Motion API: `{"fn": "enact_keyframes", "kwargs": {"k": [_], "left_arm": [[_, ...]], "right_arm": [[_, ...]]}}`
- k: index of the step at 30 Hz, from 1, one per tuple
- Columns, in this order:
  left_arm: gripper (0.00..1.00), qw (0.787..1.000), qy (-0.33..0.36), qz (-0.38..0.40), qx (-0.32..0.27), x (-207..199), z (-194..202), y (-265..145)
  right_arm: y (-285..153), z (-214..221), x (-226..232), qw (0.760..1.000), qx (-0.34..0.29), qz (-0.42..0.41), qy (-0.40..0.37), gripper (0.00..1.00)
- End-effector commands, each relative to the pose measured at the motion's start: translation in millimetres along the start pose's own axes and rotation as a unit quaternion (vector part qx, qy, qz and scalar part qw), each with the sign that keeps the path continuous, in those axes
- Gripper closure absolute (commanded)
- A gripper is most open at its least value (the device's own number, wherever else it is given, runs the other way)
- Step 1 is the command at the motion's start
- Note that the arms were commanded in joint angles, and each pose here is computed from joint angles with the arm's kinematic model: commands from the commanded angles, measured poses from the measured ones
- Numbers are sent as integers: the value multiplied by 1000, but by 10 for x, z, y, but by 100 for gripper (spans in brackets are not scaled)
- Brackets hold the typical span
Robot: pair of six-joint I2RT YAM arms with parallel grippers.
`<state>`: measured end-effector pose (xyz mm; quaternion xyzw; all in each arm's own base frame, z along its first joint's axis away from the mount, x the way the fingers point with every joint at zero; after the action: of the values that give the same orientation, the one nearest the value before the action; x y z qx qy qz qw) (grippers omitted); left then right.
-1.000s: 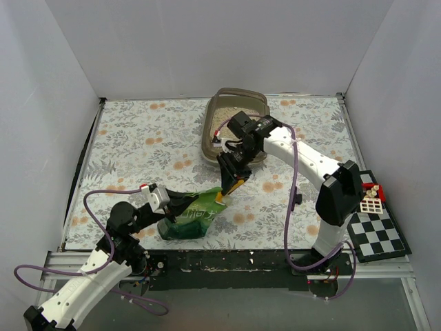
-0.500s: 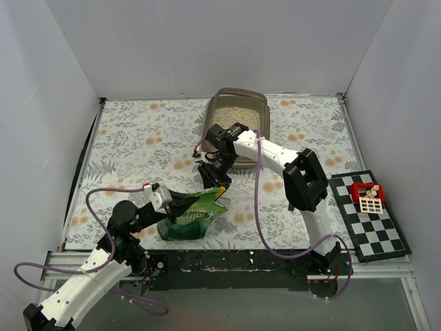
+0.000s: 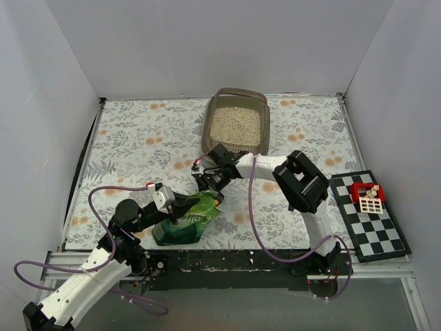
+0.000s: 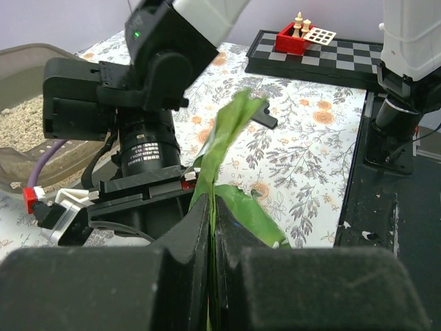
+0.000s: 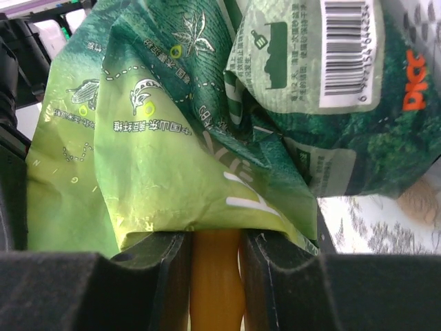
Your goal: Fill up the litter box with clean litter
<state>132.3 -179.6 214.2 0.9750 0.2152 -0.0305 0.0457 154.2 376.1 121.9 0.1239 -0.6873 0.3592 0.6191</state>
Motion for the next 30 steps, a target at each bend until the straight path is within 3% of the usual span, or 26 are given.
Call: {"fn": "enact_keyframes", "kwargs": {"k": [1, 11, 30], "left_arm": [[100, 998, 24, 32, -40, -95, -198, 33], [100, 999, 22, 29, -33, -84, -166, 37], [100, 999, 24, 24, -16, -58, -100, 45]], "right_arm": [[295, -258, 131, 991, -63, -39, -110, 99], [166, -154, 562, 974, -94, -130, -162, 99], [-311, 403, 665, 963, -134, -141, -186, 99]]}}
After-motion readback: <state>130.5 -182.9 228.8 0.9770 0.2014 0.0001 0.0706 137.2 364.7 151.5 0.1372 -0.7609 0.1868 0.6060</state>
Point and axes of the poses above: each gripper's point midway between its finger pads, its own y axis out along the fingers, its own x axis along the line the jaws close on, z = x × y, the point moved 4 cm from there along -y, back along the fingers, and after that the axes turned 6 degrees about -y, right-handed, at the moved point
